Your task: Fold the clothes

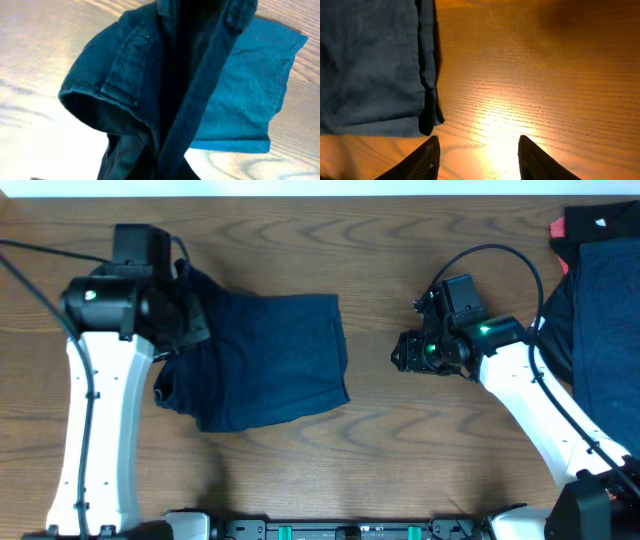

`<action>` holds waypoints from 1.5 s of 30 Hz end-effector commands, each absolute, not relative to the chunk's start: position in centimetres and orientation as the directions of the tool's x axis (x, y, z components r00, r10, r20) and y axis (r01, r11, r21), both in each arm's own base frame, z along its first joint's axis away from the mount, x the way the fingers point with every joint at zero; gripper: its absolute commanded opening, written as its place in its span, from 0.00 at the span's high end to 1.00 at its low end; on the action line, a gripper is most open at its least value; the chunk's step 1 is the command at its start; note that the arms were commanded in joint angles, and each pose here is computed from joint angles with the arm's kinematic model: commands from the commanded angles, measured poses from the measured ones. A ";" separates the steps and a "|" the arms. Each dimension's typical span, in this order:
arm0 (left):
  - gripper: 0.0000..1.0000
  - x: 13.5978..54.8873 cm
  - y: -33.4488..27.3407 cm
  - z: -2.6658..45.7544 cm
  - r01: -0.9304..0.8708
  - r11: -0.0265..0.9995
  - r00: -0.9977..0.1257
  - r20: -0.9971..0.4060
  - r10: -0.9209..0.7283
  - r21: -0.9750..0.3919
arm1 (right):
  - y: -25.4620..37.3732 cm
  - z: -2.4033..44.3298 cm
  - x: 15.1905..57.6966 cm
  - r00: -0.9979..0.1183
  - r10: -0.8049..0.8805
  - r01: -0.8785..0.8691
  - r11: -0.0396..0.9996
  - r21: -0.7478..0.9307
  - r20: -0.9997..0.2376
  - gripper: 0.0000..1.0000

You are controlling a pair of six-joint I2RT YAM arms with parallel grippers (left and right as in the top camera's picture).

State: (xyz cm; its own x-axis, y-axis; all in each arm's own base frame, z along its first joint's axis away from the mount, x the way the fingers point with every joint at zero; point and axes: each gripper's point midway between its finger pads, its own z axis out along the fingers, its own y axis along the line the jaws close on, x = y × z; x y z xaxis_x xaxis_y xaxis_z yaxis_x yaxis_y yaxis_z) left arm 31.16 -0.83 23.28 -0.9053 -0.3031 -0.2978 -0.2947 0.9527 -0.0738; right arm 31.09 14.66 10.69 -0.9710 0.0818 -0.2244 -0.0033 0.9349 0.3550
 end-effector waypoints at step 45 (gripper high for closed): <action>0.94 35.9 -16.3 22.4 -0.169 0.835 -0.941 -0.165 -0.295 -0.524 | 15.9 -1.7 30.4 -0.989 0.122 0.076 0.908 0.412 -0.087 0.79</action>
